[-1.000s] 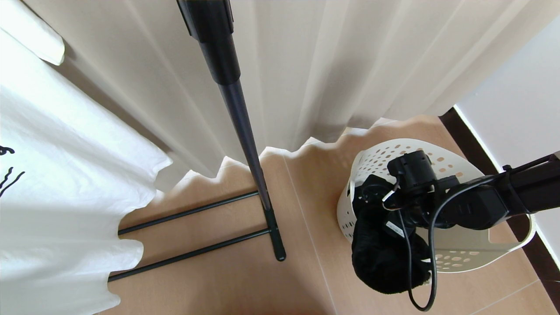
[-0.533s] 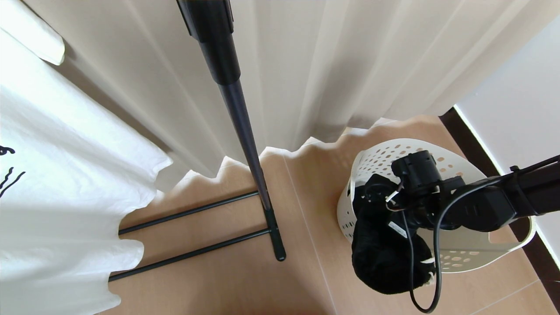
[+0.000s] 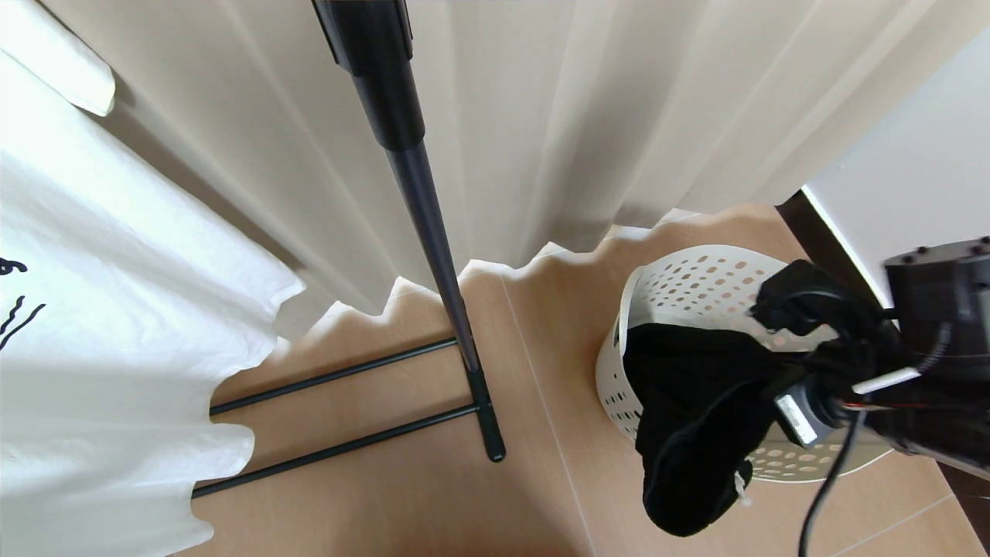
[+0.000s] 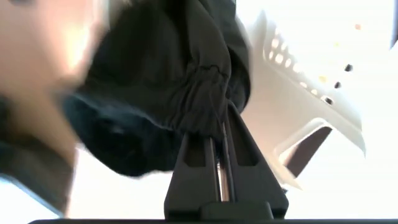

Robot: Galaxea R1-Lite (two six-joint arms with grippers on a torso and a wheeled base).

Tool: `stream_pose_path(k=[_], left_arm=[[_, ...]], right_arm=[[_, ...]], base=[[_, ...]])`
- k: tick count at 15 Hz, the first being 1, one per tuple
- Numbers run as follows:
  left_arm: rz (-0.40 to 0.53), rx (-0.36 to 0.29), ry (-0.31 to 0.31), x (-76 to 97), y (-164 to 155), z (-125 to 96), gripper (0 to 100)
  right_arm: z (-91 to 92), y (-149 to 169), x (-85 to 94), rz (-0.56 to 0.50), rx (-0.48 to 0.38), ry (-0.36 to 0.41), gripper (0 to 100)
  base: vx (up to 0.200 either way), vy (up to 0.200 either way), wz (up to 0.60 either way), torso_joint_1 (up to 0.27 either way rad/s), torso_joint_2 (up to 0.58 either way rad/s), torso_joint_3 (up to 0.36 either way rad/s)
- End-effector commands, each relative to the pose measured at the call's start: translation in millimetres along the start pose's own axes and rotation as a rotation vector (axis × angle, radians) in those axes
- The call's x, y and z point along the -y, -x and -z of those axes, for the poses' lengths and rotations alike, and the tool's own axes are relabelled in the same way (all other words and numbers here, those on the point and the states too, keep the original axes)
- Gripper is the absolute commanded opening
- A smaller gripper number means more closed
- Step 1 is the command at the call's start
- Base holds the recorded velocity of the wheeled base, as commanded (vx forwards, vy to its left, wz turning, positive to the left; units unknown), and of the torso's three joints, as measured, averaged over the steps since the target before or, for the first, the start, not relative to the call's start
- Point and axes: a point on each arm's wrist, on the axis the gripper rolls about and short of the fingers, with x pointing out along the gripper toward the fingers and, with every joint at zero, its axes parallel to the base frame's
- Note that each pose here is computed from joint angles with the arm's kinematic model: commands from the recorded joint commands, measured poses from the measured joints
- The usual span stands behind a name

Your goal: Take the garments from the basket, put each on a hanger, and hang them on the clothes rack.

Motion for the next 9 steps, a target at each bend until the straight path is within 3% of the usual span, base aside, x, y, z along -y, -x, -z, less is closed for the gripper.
stream_pose_path(k=[1, 2, 3, 6, 9], left_arm=[[-0.002, 0.001, 0.001, 0.0, 0, 0, 100], [0.001, 0.001, 0.000, 0.0, 0, 0, 100], [0.003, 0.001, 0.000, 0.0, 0, 0, 100], [0.003, -0.002, -0.001, 0.0, 0, 0, 100], [0.003, -0.001, -0.002, 0.0, 0, 0, 100]], right_arm=[[16.6, 87, 21.2, -0.043, 0.299, -0.118, 0], [18.8, 103, 29.1, -0.056, 0.377, -0.152, 0], [21.6, 106, 28.8, -0.084, 0.392, -0.141, 0], [27.8, 104, 26.0, -0.097, 0.379, -0.111, 0], [28.7, 104, 26.0, -0.094, 0.380, -0.097, 0]], base=[[0.000, 0.000, 0.00, 0.000, 0.00, 0.000], [0.000, 0.000, 0.00, 0.000, 0.00, 0.000], [0.000, 0.000, 0.00, 0.000, 0.00, 0.000], [0.000, 0.000, 0.00, 0.000, 0.00, 0.000], [0.000, 0.000, 0.00, 0.002, 0.00, 0.136]])
